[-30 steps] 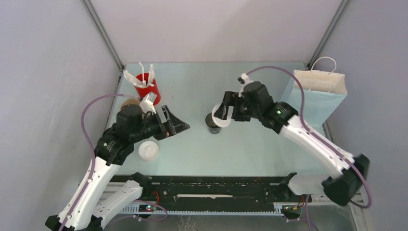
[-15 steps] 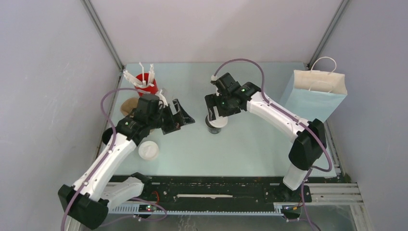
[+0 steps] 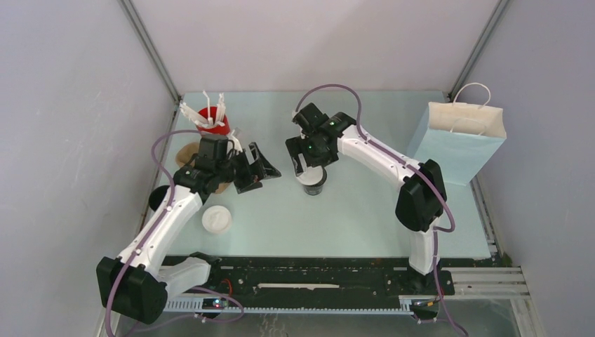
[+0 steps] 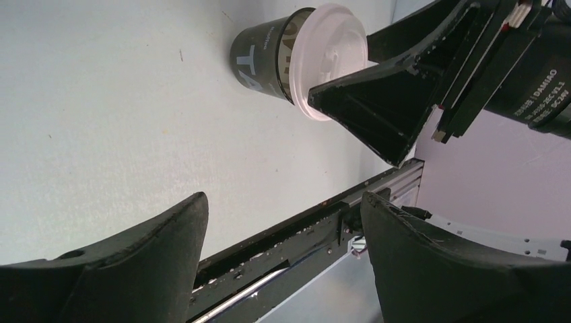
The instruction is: Pack the takeout coffee
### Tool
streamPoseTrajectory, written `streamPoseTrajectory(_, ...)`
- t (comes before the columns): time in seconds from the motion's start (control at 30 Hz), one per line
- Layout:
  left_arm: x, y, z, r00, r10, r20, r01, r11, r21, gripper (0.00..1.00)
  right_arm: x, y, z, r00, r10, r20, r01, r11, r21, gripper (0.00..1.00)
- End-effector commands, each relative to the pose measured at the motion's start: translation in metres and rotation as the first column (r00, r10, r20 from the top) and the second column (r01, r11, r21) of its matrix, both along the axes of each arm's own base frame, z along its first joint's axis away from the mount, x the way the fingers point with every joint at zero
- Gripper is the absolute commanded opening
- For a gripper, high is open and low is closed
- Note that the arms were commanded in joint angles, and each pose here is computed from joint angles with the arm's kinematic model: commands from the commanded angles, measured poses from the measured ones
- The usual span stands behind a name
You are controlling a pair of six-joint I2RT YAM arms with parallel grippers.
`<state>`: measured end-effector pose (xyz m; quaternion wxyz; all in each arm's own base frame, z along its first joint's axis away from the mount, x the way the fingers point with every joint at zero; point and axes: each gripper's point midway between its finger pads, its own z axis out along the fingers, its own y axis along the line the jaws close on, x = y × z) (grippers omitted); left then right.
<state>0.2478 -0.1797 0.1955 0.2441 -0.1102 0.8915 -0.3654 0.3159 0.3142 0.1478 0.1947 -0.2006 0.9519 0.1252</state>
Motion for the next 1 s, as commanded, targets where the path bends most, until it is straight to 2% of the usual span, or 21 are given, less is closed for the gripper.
streamPoseTrajectory(0.0, -0.004, 0.000, 0.004, 0.998, -0.051, 0.036, 0.051, 0.999, 0.006, 0.87, 0.006, -0.005, 0.008, 1.000, -0.004, 0.019, 0.005, 0.999, -0.037, 0.94)
streamPoseTrajectory(0.23, -0.006, 0.002, 0.001, 0.997, -0.074, 0.036, 0.073, 0.997, 0.031, 0.88, 0.003, -0.011, 0.003, 1.000, -0.012, 0.016, 0.014, 0.996, -0.089, 0.95)
streamPoseTrajectory(0.97, -0.005, 0.004, 0.004, 0.995, -0.093, 0.036, 0.091, 0.994, 0.053, 0.88, 0.012, -0.009, -0.009, 1.000, -0.002, 0.012, 0.003, 0.995, -0.097, 0.98)
